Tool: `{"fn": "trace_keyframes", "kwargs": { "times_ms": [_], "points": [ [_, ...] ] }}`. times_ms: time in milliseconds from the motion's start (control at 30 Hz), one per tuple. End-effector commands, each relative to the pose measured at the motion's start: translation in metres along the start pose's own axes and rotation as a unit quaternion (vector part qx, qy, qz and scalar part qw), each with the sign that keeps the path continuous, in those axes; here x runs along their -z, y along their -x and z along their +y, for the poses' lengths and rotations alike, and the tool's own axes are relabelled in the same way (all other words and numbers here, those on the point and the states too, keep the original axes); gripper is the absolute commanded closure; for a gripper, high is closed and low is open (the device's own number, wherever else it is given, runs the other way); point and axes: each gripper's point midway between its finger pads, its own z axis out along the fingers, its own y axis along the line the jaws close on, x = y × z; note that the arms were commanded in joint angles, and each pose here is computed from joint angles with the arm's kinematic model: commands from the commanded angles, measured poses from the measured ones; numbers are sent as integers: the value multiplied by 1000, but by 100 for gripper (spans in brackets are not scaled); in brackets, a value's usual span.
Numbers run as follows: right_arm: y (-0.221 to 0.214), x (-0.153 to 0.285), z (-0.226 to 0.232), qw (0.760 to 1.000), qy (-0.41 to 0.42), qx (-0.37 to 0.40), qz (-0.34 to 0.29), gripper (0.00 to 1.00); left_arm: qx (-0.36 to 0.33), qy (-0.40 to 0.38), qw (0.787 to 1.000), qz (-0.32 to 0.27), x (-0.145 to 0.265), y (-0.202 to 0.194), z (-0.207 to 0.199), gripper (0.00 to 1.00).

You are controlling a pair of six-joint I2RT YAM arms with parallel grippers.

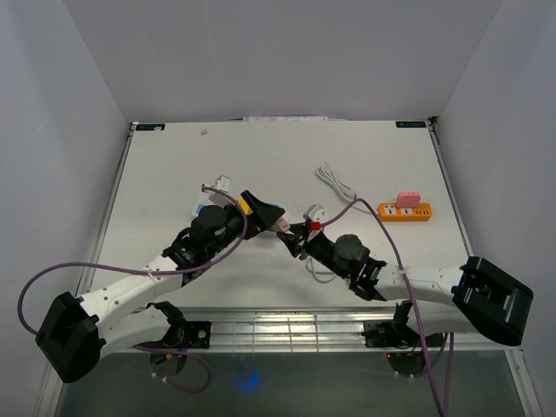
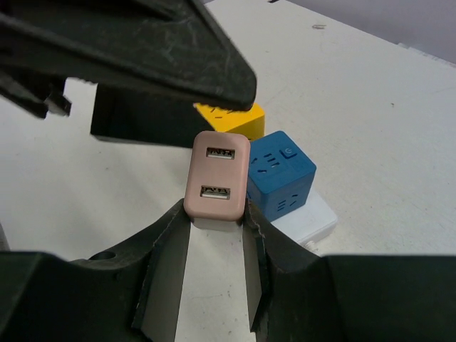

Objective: Insert the plug

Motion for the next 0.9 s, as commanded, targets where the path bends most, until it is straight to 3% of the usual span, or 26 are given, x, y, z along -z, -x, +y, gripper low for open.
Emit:
{"fn": "trace_keyframes", "kwargs": {
  "times_ms": [0, 200, 500, 633, 867],
  "points": [
    [30, -5, 15, 998, 42, 9, -39, 92, 1, -24, 999, 22, 4, 10, -8, 3],
    [31, -7, 19, 998, 53, 10, -33, 92, -1, -35, 997, 62, -4, -3, -6, 11],
    [30, -9, 11, 999, 31, 9, -26, 92, -2, -45, 997, 70, -3, -6, -8, 9],
    [28, -10, 9, 999, 29, 9, -22, 92, -5, -51, 996, 67, -1, -5, -10, 18],
    [27, -11, 9, 999, 27, 9, -21, 92, -9, -69, 994, 81, 0, -11, -14, 43]
  ]
}}
